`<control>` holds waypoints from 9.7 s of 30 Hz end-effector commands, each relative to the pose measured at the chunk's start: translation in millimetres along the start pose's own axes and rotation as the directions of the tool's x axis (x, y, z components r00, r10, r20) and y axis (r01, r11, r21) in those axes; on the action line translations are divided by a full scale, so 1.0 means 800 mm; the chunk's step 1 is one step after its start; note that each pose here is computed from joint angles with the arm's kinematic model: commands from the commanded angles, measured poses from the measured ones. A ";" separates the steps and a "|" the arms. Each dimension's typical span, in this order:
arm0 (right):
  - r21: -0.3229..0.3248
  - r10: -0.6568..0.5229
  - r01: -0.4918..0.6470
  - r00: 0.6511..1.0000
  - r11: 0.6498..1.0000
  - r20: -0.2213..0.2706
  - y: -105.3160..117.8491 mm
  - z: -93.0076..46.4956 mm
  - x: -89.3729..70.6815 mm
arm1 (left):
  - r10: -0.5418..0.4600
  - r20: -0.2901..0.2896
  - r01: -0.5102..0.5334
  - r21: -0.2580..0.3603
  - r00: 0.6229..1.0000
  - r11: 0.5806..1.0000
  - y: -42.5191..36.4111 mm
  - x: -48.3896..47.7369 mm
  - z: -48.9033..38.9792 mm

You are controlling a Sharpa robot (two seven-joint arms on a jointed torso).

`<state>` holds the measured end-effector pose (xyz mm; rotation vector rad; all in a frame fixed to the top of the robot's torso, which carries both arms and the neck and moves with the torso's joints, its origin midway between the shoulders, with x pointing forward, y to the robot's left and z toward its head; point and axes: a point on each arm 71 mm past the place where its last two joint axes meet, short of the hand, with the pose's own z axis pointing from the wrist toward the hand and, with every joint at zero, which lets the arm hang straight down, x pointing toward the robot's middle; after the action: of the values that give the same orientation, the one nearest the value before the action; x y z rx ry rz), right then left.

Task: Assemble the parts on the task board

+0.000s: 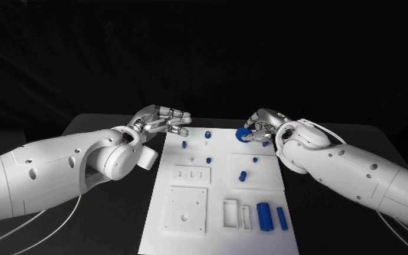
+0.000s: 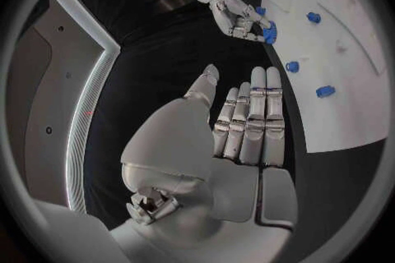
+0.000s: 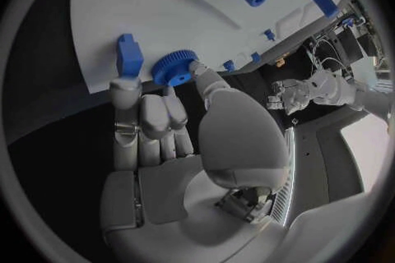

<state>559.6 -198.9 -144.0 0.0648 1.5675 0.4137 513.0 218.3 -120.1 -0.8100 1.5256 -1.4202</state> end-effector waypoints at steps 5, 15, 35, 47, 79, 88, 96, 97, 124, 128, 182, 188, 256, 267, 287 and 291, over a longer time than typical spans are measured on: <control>-0.004 -0.007 0.007 0.999 1.000 -0.039 0.003 0.001 0.006 | 0.000 -0.019 0.001 0.012 1.000 1.000 -0.0026 0.003 0.001; 0.010 -0.027 0.028 0.997 1.000 -0.074 -0.004 0.000 0.009 | 0.000 -0.020 0.001 0.010 1.000 1.000 -0.0022 0.002 0.002; 0.012 -0.043 0.044 0.996 0.999 -0.077 -0.006 -0.004 0.011 | 0.001 -0.018 -0.001 0.004 1.000 1.000 -0.0005 0.001 0.001; -0.055 -0.086 0.088 0.996 0.995 0.034 0.019 -0.012 0.000 | 0.001 -0.016 -0.001 0.004 1.000 1.000 -0.0003 0.000 0.001; -0.271 -0.065 0.096 0.990 0.958 0.122 0.148 -0.018 0.023 | 0.004 -0.013 -0.004 0.011 1.000 1.000 -0.0017 0.004 0.005; -0.295 -0.089 0.114 0.991 0.949 0.097 0.165 -0.011 0.051 | 0.004 -0.016 -0.004 0.013 1.000 1.000 -0.0021 0.006 0.007; -0.293 -0.107 0.127 0.991 0.948 0.086 0.165 -0.006 0.062 | 0.004 -0.016 -0.004 0.012 1.000 1.000 -0.0021 0.006 0.007; -0.292 -0.108 0.129 0.990 0.948 0.085 0.164 -0.006 0.062 | 0.004 -0.016 -0.004 0.012 1.000 1.000 -0.0021 0.006 0.007; -0.281 -0.118 0.122 0.993 0.952 0.032 0.155 -0.001 0.078 | 0.003 -0.020 -0.002 0.012 1.000 1.000 -0.0026 0.008 0.007; -0.268 -0.105 0.107 0.994 0.957 0.020 0.149 -0.001 0.079 | 0.003 -0.019 -0.003 0.011 1.000 1.000 -0.0025 0.007 0.007; -0.001 0.744 -0.755 0.646 0.656 -0.168 -0.024 -0.031 -0.019 | 0.029 0.058 -0.029 -0.007 0.998 1.000 0.0120 -0.031 0.010; 0.056 0.687 -0.690 0.703 0.721 -0.186 -0.039 -0.036 -0.020 | 0.026 0.054 -0.025 -0.016 0.998 1.000 0.0175 -0.031 0.010; -0.090 -0.106 0.098 0.990 0.991 -0.098 -0.015 -0.065 0.019 | 0.024 0.031 -0.023 -0.034 0.999 0.999 0.0245 -0.027 0.002; -0.112 -0.133 0.125 0.989 0.986 -0.069 -0.010 -0.063 0.025 | 0.024 0.031 -0.023 -0.034 0.999 0.999 0.0244 -0.026 0.002; -0.135 -0.121 0.129 0.991 0.982 0.060 -0.012 -0.058 0.021 | 0.024 0.030 -0.023 -0.034 0.999 0.999 0.0244 -0.026 0.002; -0.144 -0.120 0.126 0.992 0.982 0.047 -0.011 -0.055 0.024 | 0.024 0.028 -0.023 -0.033 0.999 0.999 0.0243 -0.026 0.003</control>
<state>518.2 -213.4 -166.2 -0.1057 1.5074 0.4091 526.0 241.1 -136.6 -0.8400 1.5290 -1.3455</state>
